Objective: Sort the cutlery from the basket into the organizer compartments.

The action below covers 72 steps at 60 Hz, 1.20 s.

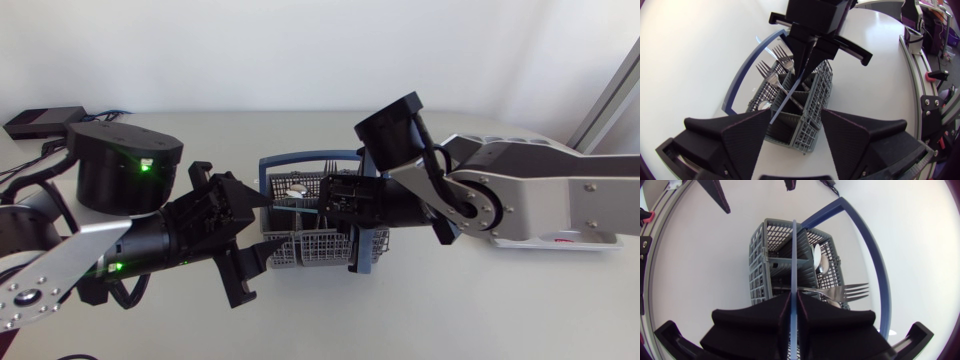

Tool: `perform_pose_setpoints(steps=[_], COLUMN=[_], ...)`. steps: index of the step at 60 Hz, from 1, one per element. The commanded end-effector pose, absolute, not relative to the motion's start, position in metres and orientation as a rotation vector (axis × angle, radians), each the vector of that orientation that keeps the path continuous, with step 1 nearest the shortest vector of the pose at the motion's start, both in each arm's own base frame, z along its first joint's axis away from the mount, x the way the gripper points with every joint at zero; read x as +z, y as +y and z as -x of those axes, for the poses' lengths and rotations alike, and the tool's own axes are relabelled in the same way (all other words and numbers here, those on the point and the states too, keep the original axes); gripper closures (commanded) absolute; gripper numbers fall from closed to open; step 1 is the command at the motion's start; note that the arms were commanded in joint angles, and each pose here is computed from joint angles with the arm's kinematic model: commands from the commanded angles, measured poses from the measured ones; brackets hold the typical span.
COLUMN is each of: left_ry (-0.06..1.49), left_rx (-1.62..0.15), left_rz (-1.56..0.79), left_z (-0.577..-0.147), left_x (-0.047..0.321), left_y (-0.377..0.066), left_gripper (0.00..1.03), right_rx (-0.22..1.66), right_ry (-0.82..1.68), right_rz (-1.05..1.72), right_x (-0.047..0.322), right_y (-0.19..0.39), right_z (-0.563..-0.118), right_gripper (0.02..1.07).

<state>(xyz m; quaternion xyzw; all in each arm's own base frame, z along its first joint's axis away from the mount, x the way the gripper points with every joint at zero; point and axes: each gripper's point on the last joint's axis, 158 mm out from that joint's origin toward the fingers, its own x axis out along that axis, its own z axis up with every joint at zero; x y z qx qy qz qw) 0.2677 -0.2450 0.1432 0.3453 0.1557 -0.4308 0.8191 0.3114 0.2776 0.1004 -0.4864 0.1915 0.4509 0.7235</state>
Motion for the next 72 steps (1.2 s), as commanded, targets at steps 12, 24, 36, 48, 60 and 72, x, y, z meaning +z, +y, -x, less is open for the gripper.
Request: perform_pose_setpoints(steps=[12, 24, 36, 48, 60, 72], left_ry=[0.31, 0.295, 0.295, 0.306, 0.319, 0.331], left_rx=[-0.908, -0.9, -0.9, -0.916, -0.913, -0.92], left_rz=[-0.729, -0.712, -0.701, -0.692, -0.688, -0.685], left_z=[-0.259, -0.257, -0.257, -0.257, -0.261, -0.264], left_x=[0.155, 0.164, 0.166, 0.166, 0.165, 0.162], left_y=[-0.24, -0.238, -0.239, -0.249, -0.251, -0.256], left_gripper=[0.34, 0.34, 0.34, 0.34, 0.34, 0.34], right_rx=[0.948, 0.905, 0.798, 0.657, 0.477, 0.242], right_ry=[0.362, 0.393, 0.45, 0.482, 0.497, 0.485], right_rz=[1.074, 1.042, 0.977, 0.851, 0.684, 0.508], right_x=[0.131, 0.126, 0.122, 0.137, 0.151, 0.163], right_y=[0.272, 0.241, 0.189, 0.132, 0.07, 0.003], right_z=[-0.291, -0.274, -0.272, -0.285, -0.305, -0.334], right_gripper=[1.01, 1.01, 1.01, 1.01, 1.01, 1.01])
